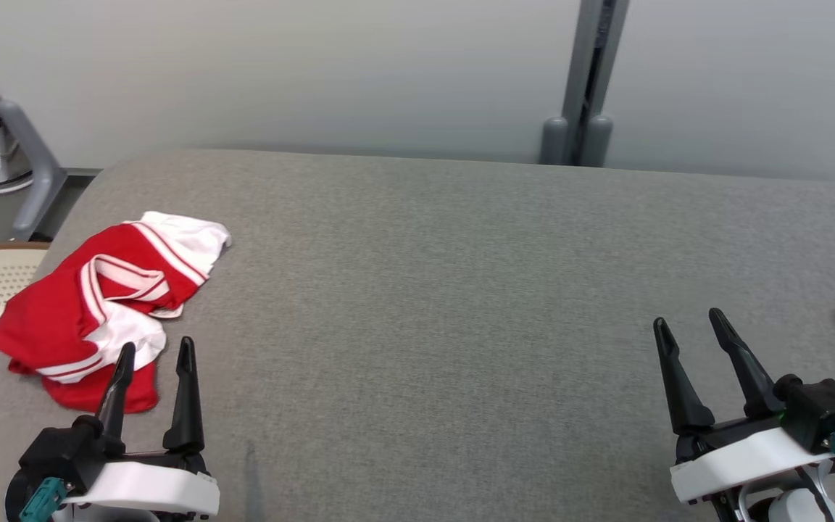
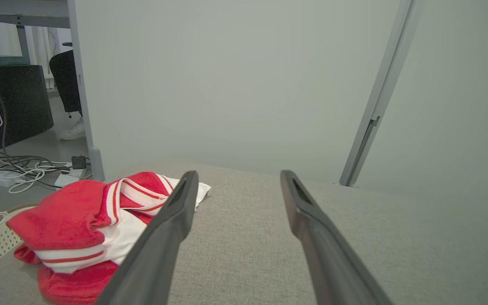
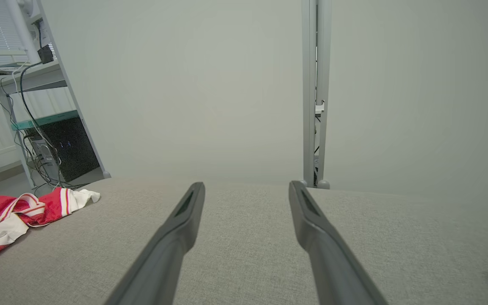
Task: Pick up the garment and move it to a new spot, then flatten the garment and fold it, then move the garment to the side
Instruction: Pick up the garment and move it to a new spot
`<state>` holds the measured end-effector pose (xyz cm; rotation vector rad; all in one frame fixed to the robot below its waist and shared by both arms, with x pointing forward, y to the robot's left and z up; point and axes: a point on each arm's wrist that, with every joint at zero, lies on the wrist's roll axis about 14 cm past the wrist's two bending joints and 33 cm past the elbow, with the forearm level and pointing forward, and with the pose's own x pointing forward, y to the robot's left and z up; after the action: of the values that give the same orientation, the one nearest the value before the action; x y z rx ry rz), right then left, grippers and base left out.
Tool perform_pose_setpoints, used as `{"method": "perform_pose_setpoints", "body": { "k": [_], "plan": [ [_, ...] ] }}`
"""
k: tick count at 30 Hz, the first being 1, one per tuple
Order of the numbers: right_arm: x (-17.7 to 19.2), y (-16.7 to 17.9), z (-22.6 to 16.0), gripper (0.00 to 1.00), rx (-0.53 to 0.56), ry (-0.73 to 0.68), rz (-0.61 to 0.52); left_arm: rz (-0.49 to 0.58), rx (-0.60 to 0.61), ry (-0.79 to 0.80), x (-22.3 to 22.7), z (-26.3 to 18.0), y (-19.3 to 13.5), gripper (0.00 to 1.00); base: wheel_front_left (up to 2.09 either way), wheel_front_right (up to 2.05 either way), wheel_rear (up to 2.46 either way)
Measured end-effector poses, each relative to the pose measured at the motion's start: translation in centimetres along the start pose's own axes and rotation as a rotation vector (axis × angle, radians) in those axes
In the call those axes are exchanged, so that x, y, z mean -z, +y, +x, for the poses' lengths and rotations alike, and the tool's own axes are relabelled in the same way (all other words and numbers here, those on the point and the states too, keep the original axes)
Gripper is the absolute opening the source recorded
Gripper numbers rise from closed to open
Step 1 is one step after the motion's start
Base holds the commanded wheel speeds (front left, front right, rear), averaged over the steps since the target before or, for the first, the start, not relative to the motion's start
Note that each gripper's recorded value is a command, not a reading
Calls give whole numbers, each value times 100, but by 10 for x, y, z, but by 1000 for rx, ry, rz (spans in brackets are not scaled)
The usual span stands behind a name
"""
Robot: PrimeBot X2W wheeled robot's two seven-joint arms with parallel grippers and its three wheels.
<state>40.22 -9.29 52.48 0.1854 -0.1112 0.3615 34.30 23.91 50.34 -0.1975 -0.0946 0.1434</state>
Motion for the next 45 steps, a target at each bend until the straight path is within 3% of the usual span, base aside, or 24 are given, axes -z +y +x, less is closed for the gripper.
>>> {"method": "perform_pose_setpoints", "body": {
  "k": [12, 19, 23, 30, 37, 45],
  "plan": [
    [14, 80, 41, 100, -241, 23, 53, 25, -243, -36, -17, -53, 71, 100, 0, 0, 0],
    [16, 120, 49, 100, -351, 27, 77, 29, -338, -58, -24, -82, 95, 100, 0, 0, 0],
    [15, 126, 52, 100, -367, 22, 84, 37, -356, -84, -34, -83, 101, 100, 0, 0, 0],
    [7, 113, 61, 100, -343, -13, 79, 87, -310, -75, -61, -46, 119, 100, 0, 0, 0],
    [-3, 88, 78, 100, -302, -69, 65, 38, -273, 61, -71, 27, 134, 100, 0, 0, 0],
    [-4, 56, 89, 100, -240, -100, 57, -51, -288, 298, -32, 92, 151, 100, 0, 0, 0]
  ]
}}
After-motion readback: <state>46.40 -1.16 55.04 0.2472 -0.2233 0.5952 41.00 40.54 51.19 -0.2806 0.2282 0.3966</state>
